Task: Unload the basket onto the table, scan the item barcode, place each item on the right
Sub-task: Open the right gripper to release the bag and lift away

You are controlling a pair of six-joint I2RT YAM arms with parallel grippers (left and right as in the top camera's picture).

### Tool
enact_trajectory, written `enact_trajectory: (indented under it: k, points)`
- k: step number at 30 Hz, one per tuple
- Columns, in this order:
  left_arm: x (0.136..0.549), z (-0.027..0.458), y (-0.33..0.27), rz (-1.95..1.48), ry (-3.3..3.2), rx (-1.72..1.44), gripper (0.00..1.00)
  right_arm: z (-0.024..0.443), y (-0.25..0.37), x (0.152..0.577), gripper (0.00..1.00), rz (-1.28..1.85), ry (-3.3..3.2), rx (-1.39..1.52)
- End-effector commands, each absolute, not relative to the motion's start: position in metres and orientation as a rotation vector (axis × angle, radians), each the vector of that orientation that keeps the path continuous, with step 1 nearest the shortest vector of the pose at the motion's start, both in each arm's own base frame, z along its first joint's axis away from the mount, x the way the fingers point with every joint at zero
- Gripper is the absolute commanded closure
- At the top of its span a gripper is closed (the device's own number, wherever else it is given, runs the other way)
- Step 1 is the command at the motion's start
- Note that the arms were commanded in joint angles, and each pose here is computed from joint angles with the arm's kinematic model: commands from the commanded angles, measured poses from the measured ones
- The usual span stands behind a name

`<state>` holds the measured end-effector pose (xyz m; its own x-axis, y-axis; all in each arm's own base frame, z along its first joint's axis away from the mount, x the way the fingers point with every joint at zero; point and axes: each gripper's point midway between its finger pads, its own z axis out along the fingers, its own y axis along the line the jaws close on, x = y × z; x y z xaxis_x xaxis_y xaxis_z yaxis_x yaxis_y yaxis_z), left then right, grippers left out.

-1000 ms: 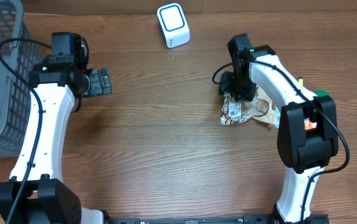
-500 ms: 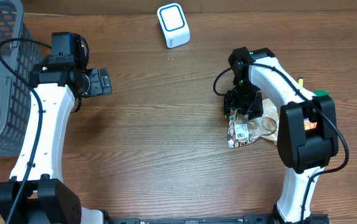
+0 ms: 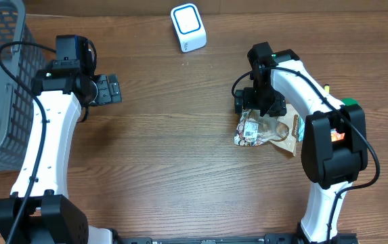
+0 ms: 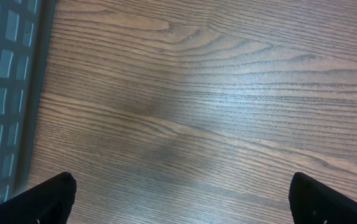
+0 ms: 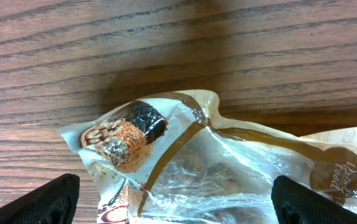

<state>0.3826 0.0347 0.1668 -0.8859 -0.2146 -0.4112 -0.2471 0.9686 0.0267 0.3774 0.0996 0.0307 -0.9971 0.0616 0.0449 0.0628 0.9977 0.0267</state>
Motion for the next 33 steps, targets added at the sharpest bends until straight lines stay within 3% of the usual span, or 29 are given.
enact_trajectory:
  k: [1,14,33]
  points:
    - [0.384,0.164,0.036,0.112,2.710,-0.327,0.00,0.037,0.100,0.387,0.00,-0.047,-3.127,-0.095]
    - [0.384,0.164,0.036,0.112,2.709,-0.327,0.00,0.080,0.109,0.421,0.00,-0.098,-3.239,-0.095]
    - [0.384,0.164,0.036,0.112,2.709,-0.327,0.00,0.083,0.113,0.437,0.00,-0.131,-3.303,-0.096]
